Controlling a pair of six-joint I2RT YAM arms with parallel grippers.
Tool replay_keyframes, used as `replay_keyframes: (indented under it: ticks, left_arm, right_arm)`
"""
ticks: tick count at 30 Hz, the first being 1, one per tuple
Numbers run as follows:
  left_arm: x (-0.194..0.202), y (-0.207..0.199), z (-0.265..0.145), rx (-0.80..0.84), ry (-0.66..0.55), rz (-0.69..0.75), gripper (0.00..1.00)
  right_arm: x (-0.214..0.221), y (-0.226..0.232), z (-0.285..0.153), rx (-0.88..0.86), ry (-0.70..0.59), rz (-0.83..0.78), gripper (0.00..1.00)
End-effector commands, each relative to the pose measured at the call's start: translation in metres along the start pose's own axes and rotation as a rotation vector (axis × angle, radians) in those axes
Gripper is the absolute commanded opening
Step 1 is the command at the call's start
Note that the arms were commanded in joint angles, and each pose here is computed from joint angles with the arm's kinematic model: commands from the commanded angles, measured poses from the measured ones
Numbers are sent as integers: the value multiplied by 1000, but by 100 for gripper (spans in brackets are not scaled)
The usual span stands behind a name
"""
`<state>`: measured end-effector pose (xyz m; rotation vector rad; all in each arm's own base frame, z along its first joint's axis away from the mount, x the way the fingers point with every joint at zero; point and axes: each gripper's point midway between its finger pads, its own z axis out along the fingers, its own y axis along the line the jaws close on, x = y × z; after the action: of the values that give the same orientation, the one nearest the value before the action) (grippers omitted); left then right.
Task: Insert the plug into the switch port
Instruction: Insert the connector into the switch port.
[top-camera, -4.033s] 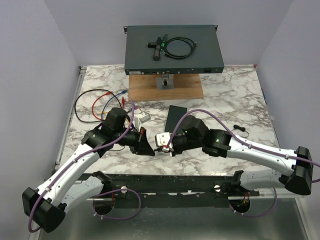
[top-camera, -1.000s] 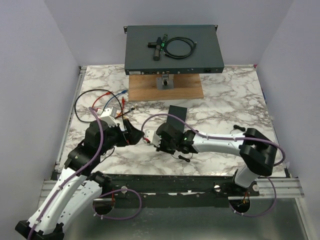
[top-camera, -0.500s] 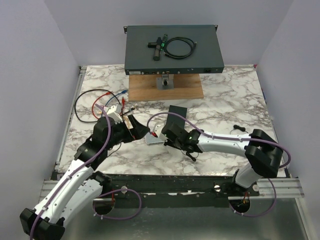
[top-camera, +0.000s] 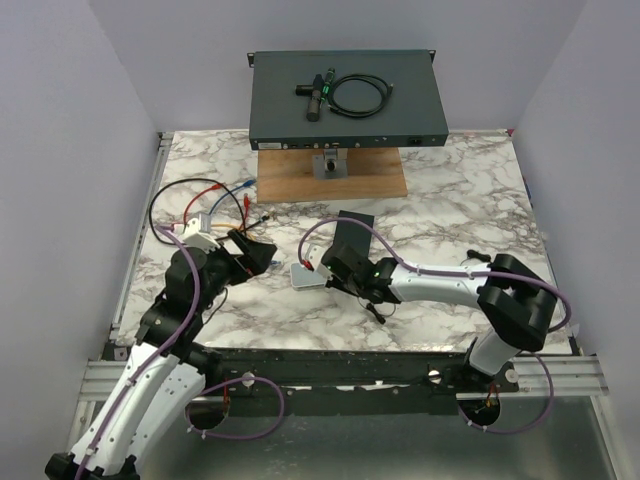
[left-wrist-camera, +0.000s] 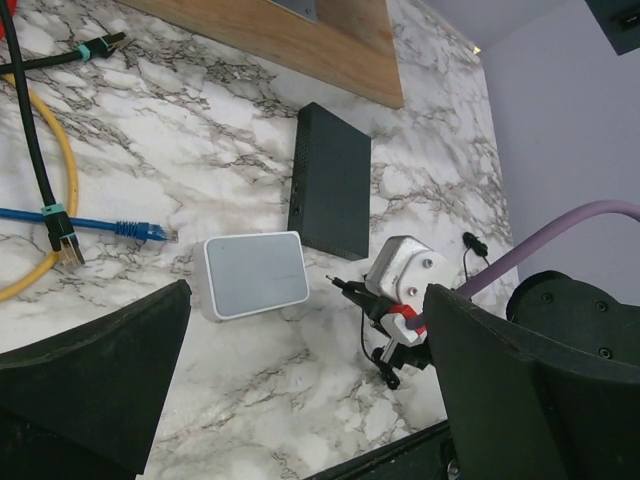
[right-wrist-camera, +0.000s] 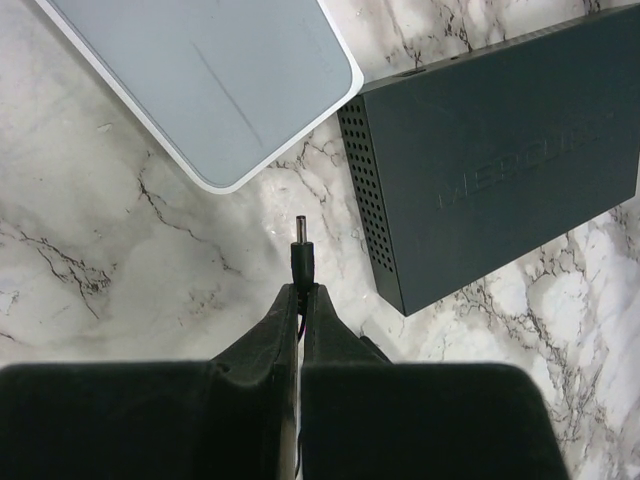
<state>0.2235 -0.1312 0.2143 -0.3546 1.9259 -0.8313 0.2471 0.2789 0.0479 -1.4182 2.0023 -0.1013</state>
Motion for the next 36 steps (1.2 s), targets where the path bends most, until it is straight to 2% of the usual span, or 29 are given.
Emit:
replay_keyframes:
  ticks: [1, 14, 25, 36]
  left_arm:
    - [7, 13, 7, -48, 19, -1, 98]
    - [40, 36, 37, -111, 152, -48, 95]
    - [47, 51, 40, -146, 163, -60, 95]
    - [48, 65, 40, -191, 151, -56, 95]
  right_arm:
    - [-7, -9, 7, 32, -11, 50, 1]
    - [-25, -6, 28, -31, -67, 93, 1]
    - [-37, 14, 36, -133, -124, 79, 1]
    - [-42, 38, 21, -276, -205, 43, 1]
